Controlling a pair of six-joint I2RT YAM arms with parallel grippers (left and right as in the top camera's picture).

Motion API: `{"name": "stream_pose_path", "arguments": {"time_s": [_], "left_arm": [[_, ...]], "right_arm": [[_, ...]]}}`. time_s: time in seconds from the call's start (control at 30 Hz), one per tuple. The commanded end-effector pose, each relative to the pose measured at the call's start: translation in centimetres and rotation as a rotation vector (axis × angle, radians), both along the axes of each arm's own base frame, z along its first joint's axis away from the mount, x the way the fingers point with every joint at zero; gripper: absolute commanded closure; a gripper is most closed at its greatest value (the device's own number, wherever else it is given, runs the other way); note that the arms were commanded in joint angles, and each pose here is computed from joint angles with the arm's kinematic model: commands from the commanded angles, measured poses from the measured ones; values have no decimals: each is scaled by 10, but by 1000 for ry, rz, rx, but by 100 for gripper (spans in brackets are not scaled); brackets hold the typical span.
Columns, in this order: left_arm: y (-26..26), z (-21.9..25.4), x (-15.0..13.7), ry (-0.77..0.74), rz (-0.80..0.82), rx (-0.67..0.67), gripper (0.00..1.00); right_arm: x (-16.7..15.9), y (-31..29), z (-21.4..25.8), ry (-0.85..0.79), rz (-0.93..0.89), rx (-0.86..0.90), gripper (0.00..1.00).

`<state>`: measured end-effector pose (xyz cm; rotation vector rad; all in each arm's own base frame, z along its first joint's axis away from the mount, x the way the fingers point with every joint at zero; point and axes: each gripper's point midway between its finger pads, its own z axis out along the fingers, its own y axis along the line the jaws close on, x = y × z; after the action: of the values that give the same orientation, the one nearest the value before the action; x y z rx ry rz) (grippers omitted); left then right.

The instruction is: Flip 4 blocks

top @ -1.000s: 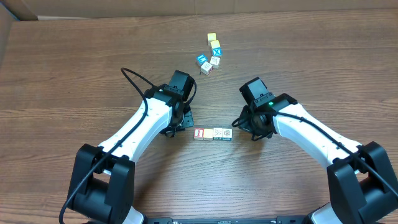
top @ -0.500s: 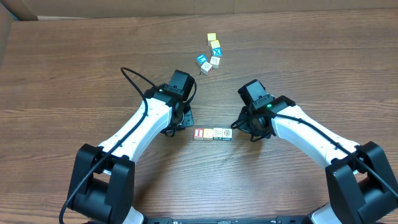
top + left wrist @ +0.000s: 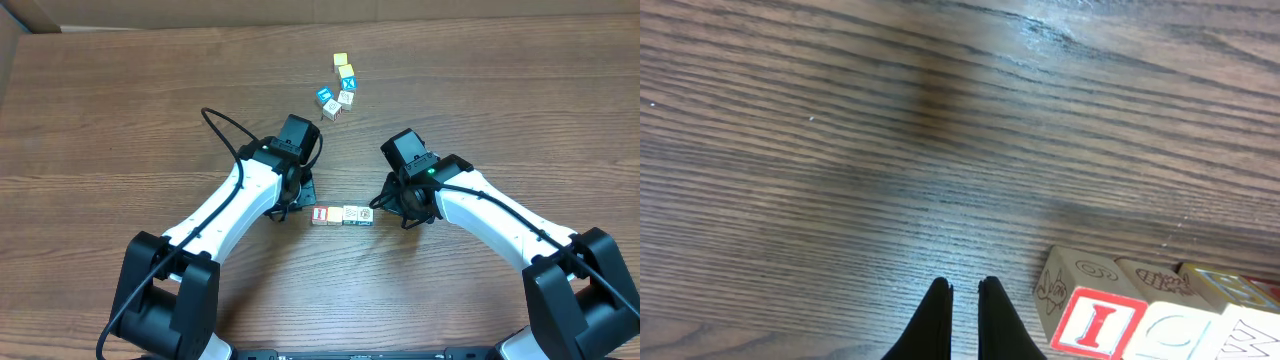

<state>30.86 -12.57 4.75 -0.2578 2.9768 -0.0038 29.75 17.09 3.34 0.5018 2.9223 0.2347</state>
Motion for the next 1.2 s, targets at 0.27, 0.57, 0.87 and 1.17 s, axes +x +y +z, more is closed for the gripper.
{"name": "stream_pose_path", "arguments": {"time_s": [0.27,0.57,0.87,1.17], "left_arm": [[-4,-13,-13,23,-29,14,96],[-12,-23,-17,31,-37,-41,96],[-14,-24,-15,23,-38,-54,96],[-17,-28,-22,48,-41,-75,96]], "right_arm": [[-12,9,-4,58,21,49,96],[-9,12,-12,13,25,49,96],[-8,20,-16,-17,43,67,96],[-5,22,-20,-20,28,74,96]]}}
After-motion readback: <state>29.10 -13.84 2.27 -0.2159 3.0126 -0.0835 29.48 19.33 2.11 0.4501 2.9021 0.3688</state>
